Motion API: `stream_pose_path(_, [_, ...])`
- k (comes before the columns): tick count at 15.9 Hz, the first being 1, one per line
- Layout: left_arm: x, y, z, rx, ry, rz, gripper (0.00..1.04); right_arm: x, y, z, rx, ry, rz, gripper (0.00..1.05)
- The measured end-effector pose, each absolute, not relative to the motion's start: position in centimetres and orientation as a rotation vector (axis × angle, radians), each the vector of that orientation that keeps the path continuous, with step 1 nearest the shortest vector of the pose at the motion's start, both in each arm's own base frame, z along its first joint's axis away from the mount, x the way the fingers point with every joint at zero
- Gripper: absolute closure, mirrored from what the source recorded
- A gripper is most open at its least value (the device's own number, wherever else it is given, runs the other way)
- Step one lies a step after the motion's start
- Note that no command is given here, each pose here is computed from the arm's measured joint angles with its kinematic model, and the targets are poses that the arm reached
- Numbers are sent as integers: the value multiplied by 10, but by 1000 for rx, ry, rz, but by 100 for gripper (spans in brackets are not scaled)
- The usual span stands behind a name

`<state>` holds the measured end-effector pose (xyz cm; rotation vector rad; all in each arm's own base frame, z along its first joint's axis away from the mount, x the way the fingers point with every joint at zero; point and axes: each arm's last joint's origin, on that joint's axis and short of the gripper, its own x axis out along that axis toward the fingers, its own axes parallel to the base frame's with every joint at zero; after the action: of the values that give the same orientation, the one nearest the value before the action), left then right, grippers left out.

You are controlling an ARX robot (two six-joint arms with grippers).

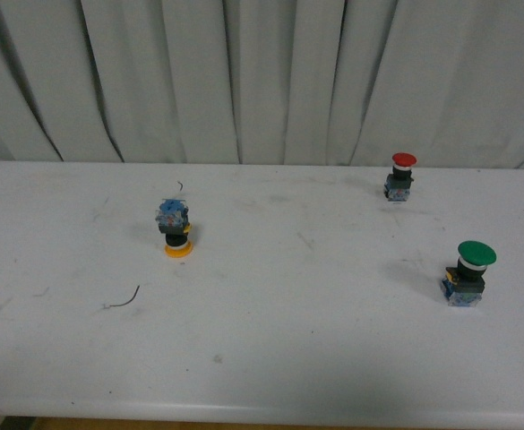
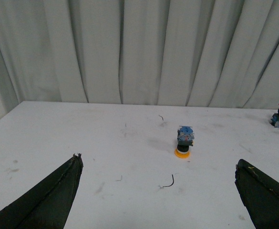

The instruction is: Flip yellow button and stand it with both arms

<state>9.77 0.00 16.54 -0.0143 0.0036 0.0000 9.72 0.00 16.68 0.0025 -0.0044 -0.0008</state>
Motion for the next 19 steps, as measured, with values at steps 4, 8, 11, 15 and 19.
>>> stream_pose_path(4, [98,0,165,-14,4,0,7,97,0,167,2,-4,-1,6])
stream_pose_path(8, [98,0,165,-14,4,0,7,97,0,167,2,-4,0,6])
stream_pose_path(11, [98,0,165,-14,4,0,7,97,0,167,2,-4,-1,6])
stream_pose_path(15, [98,0,165,-14,4,0,7,97,0,167,2,-4,0,6])
stream_pose_path(19, [98,0,165,-14,4,0,7,97,0,167,2,-4,-1,6])
